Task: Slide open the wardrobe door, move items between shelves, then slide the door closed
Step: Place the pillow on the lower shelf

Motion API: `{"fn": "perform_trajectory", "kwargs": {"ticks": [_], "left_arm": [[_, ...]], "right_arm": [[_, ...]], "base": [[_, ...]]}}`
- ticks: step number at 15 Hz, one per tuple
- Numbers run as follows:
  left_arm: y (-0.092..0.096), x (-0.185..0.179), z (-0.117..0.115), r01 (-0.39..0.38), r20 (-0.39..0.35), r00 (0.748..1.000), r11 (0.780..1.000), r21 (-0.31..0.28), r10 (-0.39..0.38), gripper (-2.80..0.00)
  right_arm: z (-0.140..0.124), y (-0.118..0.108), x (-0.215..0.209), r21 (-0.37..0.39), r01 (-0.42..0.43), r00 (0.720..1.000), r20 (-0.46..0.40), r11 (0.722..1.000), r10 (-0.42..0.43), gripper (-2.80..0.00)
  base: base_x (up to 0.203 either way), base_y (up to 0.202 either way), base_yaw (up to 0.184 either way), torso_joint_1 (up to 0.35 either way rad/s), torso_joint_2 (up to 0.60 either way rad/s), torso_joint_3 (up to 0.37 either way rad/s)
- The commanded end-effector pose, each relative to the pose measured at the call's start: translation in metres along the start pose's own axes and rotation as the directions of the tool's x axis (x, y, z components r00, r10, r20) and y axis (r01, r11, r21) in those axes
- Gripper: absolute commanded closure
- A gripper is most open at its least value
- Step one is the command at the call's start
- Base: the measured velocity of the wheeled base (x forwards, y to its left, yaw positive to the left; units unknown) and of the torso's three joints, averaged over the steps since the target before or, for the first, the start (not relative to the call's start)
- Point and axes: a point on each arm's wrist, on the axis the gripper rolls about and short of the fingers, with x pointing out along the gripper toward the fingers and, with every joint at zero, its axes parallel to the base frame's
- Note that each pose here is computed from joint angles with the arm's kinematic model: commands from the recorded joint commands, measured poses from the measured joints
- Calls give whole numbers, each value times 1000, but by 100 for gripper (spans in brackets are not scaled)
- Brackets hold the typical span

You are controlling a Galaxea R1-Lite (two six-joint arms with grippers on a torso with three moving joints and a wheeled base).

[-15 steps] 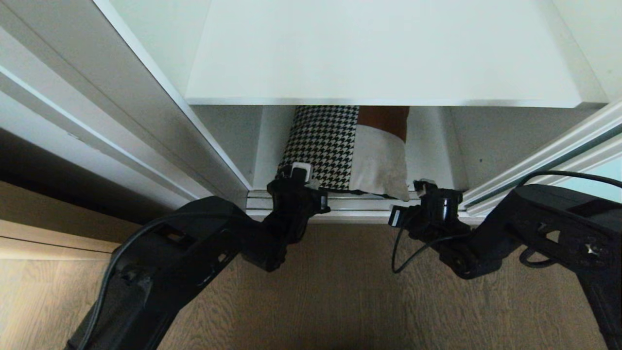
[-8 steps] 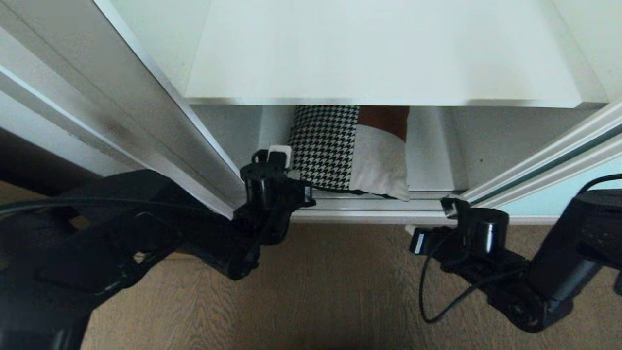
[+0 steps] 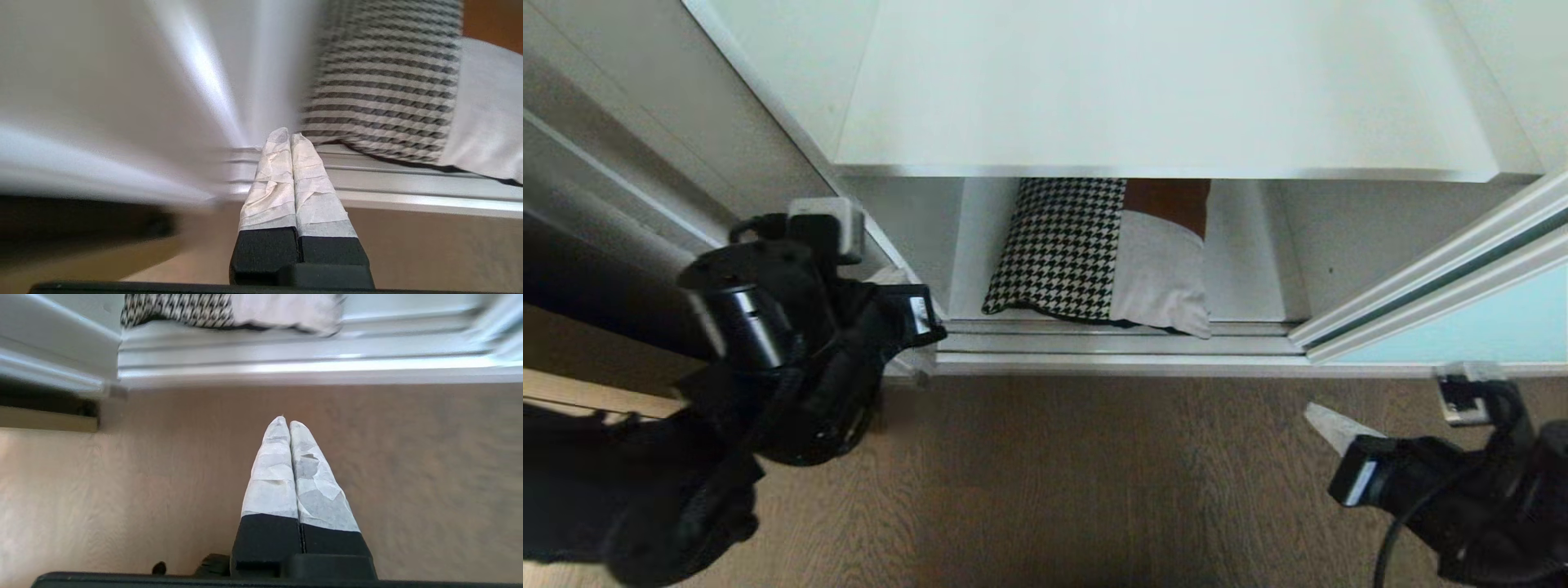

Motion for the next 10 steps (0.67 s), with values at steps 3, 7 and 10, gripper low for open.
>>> {"fn": "perform_trajectory", "kwargs": {"ticks": [3,7,10], "left_arm": [[56,-74,35,-94,72,993,994,-49,98,0],[106,-124,35,-255,72,964,967,-32,256,0],[131,-156,26,-370,89,925,929,-24,371,0]], "right_arm": [[22,-9,-71,64,94,977,184,994,-104,0],[27,-33,-127,41,209,944,252,977,-213,0],[19,-51,-152,58,414,859,306,908,-411,0]], "base": [[0,0,0,0,0,0],[0,0,0,0,0,0],[0,0,0,0,0,0]]}}
